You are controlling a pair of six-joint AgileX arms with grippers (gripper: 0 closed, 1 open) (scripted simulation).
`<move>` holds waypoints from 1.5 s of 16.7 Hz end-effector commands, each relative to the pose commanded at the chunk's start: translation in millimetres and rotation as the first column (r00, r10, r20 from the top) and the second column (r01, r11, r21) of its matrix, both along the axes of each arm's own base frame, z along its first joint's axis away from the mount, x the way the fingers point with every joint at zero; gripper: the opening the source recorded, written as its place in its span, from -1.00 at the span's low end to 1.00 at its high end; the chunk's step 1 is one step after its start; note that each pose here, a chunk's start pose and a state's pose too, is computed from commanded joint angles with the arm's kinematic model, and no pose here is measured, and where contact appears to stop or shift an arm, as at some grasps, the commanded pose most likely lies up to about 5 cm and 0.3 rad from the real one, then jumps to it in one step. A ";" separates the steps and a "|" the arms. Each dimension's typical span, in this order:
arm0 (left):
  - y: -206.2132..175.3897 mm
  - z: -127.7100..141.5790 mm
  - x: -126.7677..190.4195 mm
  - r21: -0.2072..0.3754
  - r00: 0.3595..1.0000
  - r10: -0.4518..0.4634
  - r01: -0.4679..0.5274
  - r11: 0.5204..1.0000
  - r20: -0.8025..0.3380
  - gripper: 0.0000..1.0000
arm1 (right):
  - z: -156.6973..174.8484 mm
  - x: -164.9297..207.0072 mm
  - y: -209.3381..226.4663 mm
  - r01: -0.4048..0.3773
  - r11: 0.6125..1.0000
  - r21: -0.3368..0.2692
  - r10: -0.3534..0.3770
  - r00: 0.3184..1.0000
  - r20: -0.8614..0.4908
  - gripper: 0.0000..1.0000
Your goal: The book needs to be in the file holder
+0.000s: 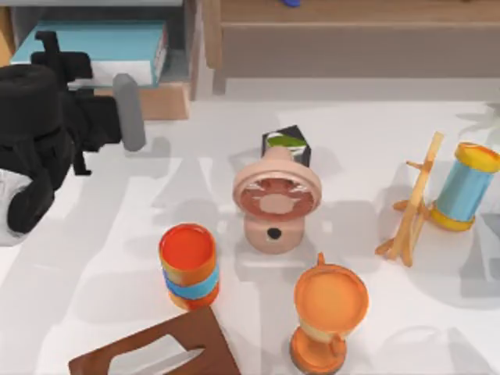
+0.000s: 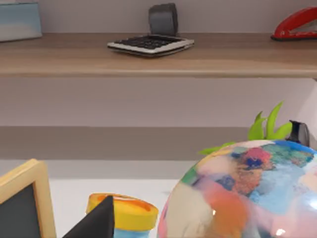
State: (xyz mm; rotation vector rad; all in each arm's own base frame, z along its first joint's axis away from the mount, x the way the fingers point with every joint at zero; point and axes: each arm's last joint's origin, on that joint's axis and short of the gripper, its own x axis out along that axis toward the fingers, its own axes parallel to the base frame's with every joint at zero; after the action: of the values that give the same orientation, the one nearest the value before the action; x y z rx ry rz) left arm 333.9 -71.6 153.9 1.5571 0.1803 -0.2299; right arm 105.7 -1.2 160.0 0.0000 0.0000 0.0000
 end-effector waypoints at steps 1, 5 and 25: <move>0.0 0.0 0.0 0.000 1.000 0.000 0.000 1.000 0.000 -1.00 | 0.0 0.0 0.0 0.000 1.000 0.000 0.000 1.000 0.000 1.00; -0.4 0.6 2.4 0.000 1.000 0.001 -0.001 1.000 0.003 -1.00 | 0.0 0.0 0.0 0.000 1.000 0.000 0.000 1.000 0.000 1.00; -0.8 -4.8 29.6 0.000 1.000 0.000 0.000 1.000 0.000 0.51 | 0.0 0.0 0.0 0.000 1.000 0.000 0.000 1.000 0.000 1.00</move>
State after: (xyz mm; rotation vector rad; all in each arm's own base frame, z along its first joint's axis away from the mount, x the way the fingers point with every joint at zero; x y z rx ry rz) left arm 363.5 -72.5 149.1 1.5571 0.1803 -0.2300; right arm 105.7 -1.2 160.0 0.0000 0.0000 0.0000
